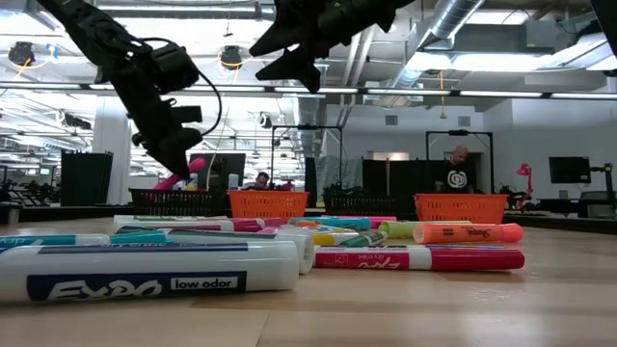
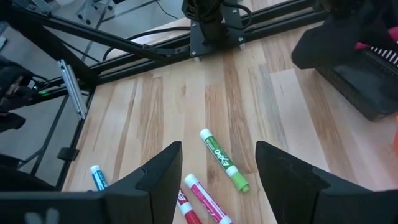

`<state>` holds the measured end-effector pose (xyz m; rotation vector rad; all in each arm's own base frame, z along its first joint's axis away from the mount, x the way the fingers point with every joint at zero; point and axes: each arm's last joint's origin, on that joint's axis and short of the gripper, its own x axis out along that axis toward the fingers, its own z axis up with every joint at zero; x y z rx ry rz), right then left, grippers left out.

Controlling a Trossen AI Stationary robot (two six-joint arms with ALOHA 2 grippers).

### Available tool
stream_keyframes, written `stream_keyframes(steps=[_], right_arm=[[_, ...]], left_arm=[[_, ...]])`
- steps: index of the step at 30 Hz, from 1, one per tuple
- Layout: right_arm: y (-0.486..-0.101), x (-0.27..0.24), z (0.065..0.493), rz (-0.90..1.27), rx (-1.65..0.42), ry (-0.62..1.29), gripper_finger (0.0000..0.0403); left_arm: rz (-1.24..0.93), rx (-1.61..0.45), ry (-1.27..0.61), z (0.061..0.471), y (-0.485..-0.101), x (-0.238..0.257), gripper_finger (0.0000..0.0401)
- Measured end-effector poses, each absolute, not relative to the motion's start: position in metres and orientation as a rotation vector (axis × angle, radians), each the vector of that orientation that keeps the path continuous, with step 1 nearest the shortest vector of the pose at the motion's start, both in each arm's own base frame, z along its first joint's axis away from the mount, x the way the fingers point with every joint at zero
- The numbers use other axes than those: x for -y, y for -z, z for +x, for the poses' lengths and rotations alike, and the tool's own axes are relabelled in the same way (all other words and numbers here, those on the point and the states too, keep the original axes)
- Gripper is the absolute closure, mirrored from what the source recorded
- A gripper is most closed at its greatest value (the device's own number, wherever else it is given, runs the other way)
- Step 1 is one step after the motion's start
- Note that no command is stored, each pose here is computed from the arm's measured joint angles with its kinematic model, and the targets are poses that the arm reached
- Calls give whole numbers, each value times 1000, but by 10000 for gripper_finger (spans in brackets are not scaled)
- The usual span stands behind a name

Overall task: Pick & Place Markers
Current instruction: Put the bottom pink highlighter into the left black bin

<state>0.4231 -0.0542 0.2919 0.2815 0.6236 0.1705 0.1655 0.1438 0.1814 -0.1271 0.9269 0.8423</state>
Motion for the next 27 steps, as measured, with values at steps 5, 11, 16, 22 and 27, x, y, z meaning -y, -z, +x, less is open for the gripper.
stream_keyframes(steps=[5, 11, 16, 22, 27], right_arm=[[-292, 53, 423, 281, -624, -173, 204], [-292, 54, 423, 281, -623, -172, 206], [-292, 54, 423, 281, -623, -172, 205], [-292, 54, 423, 281, -621, -172, 202], [-292, 54, 423, 281, -621, -173, 203]], left_arm=[[-120, -953, -812, 165, -178, -146, 335], [-102, -964, -803, 164, -177, -148, 335], [-81, -972, -790, 164, -177, -148, 335], [-87, -961, -767, 165, -178, -148, 331], [-51, -975, -748, 165, -178, -148, 334]])
